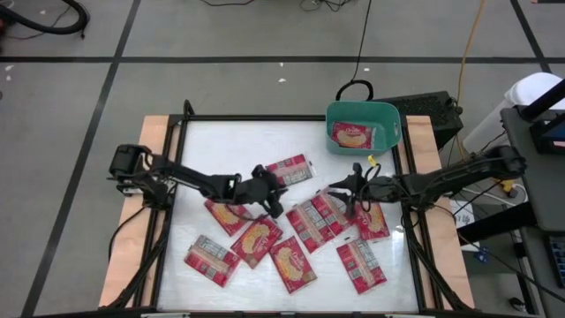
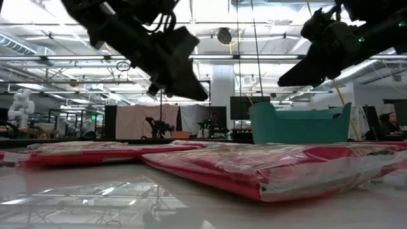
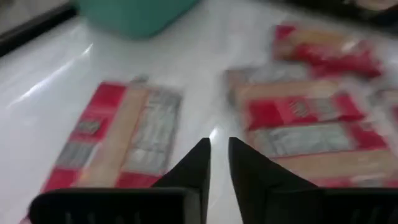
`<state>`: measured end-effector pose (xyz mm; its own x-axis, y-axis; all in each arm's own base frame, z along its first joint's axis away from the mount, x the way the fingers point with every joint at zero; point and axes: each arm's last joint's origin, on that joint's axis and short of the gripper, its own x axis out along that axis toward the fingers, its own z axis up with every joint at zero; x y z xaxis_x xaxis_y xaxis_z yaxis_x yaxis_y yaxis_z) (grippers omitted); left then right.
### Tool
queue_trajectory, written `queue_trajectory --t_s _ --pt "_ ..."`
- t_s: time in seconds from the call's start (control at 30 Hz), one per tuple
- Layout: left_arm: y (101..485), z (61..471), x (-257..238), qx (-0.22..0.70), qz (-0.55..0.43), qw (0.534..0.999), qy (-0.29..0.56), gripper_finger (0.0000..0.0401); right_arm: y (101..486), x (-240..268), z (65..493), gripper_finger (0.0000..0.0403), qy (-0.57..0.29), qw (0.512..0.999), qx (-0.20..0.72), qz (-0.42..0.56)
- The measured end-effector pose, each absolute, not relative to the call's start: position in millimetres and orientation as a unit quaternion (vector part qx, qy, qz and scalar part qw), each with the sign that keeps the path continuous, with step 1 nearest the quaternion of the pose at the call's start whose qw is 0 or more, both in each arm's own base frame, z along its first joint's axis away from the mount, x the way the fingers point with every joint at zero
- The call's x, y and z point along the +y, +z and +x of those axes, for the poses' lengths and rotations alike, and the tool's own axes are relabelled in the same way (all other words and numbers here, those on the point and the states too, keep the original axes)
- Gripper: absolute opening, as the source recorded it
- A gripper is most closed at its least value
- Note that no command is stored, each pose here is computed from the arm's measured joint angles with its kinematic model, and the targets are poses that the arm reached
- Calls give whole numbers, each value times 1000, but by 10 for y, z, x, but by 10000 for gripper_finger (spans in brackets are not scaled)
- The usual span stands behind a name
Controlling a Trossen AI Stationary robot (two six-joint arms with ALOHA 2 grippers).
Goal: Sort popcorn bags into baskets
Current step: Put the red popcorn bag into the green bin
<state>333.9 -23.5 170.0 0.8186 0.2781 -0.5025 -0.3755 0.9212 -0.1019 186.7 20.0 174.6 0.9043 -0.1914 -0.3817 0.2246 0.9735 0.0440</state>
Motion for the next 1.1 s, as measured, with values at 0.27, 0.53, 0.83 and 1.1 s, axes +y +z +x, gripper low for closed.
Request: queue_trajectory --t_s 0.27,0.53,0.83,1.1 --pt "1439 3138 -271 290 -49 938 181 208 1671 222 2007 105 -100 979 177 23" --pt "1337 3050 -224 317 23 929 188 270 1595 233 2082 105 -100 979 177 19" --pt "1219 3113 -73 317 44 928 193 271 1603 243 2144 105 -97 984 148 16" --pt "978 3173 -56 322 54 923 205 271 1589 242 2143 105 -98 983 154 17"
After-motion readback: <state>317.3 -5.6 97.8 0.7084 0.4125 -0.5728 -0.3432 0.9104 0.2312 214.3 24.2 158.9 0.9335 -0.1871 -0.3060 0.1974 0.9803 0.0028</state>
